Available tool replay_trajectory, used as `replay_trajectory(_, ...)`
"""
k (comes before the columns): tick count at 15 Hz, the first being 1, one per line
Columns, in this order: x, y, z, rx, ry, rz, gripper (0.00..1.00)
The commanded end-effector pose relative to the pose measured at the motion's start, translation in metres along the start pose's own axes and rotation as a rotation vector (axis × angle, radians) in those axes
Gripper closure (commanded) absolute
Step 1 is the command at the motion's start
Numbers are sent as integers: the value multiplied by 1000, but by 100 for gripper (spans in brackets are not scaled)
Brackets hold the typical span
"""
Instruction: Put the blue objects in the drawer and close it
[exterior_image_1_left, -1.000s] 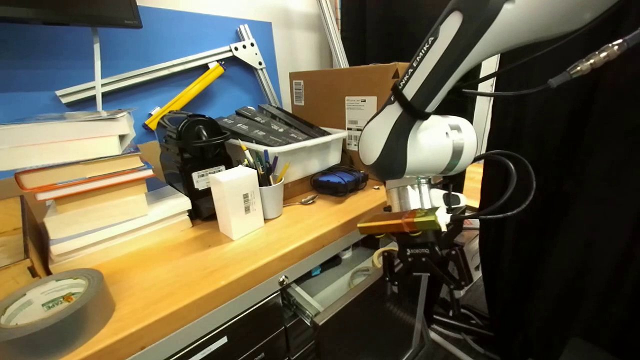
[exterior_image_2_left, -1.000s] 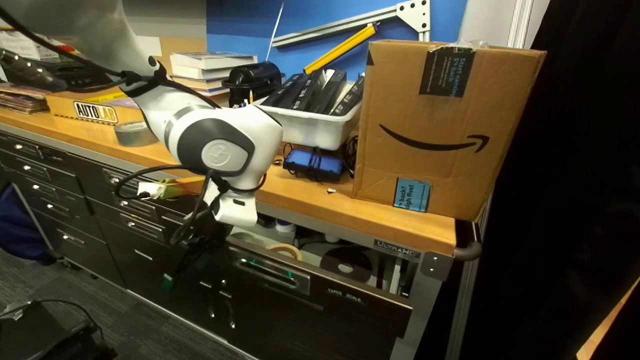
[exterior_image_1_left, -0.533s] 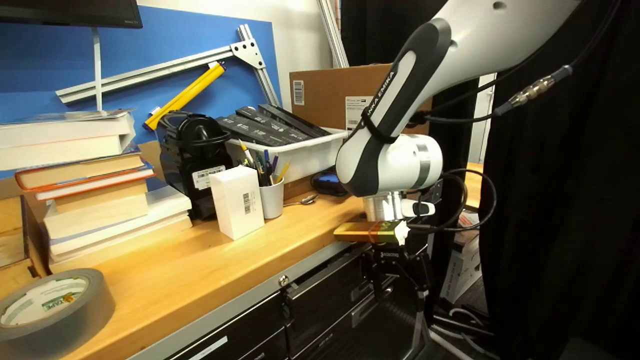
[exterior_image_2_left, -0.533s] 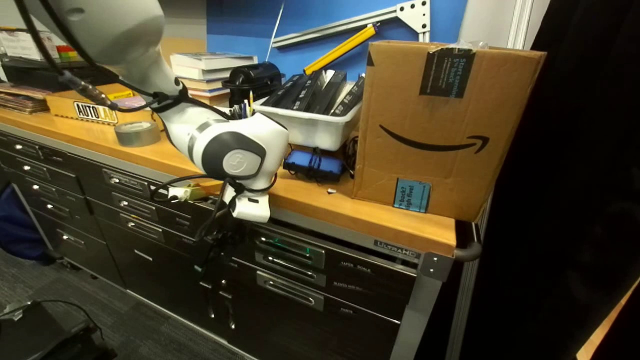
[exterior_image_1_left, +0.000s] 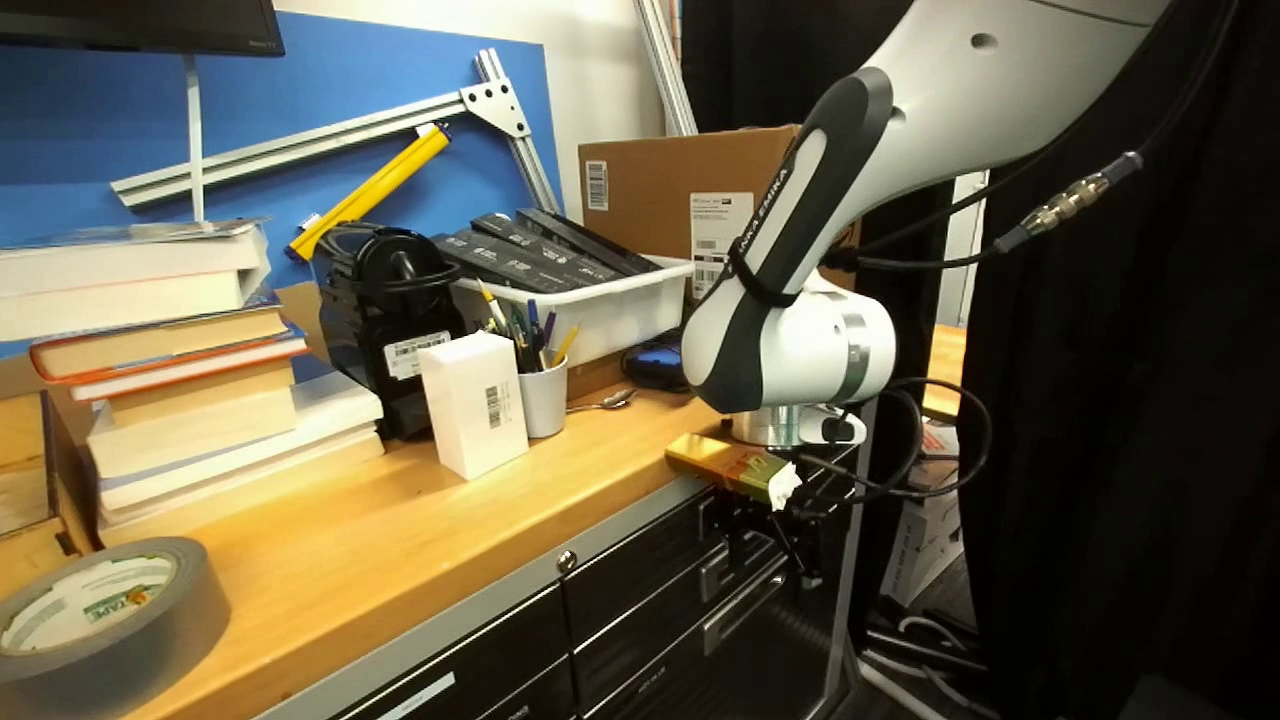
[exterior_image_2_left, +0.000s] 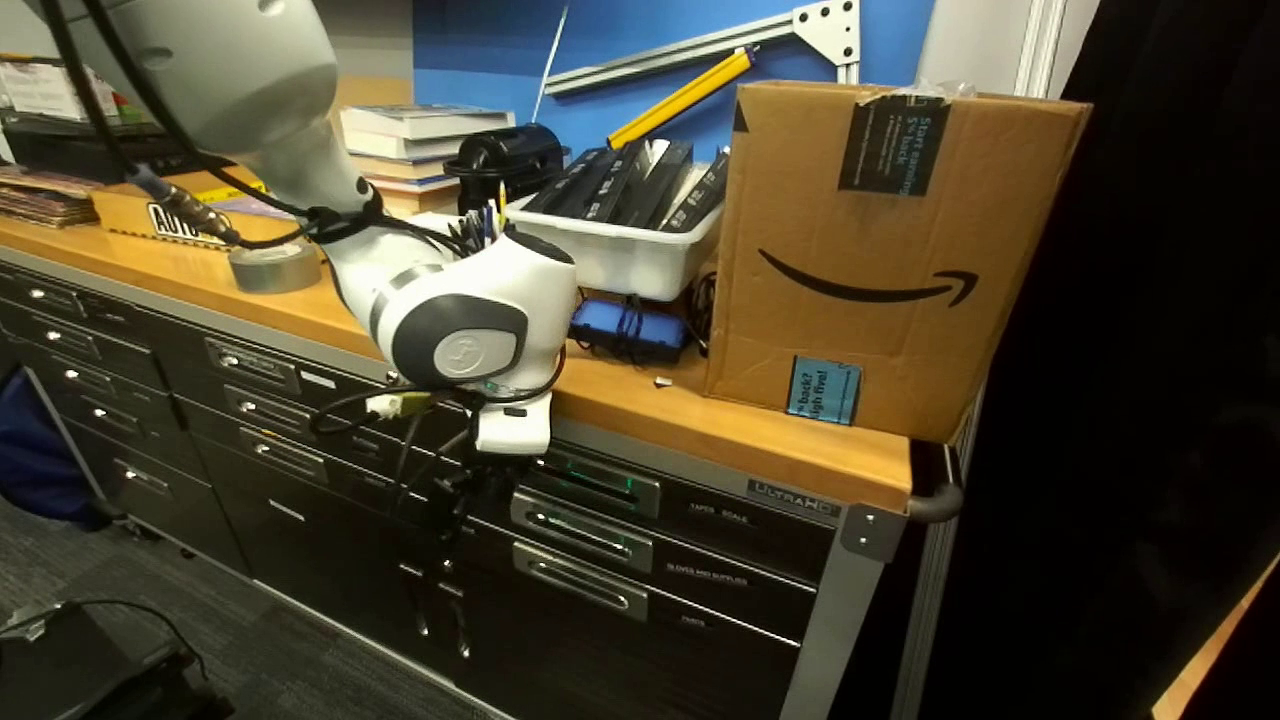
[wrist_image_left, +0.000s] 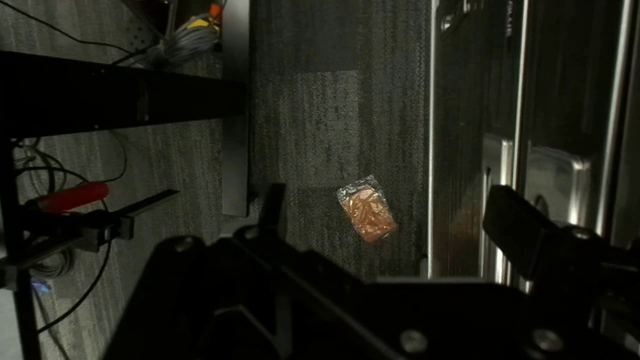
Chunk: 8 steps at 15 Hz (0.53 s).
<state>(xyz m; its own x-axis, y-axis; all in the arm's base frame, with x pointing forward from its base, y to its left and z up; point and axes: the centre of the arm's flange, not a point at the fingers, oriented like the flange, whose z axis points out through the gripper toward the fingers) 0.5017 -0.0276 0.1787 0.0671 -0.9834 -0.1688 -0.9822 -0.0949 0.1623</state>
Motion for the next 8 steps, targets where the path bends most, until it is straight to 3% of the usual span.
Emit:
replay_trajectory(1, -34, 29, -67, 136, -37, -99, 0)
replay_trajectory(5, -67, 60, -127, 97, -50, -332, 0)
replay_trajectory(8, -94, 71, -190, 122, -81, -488, 0)
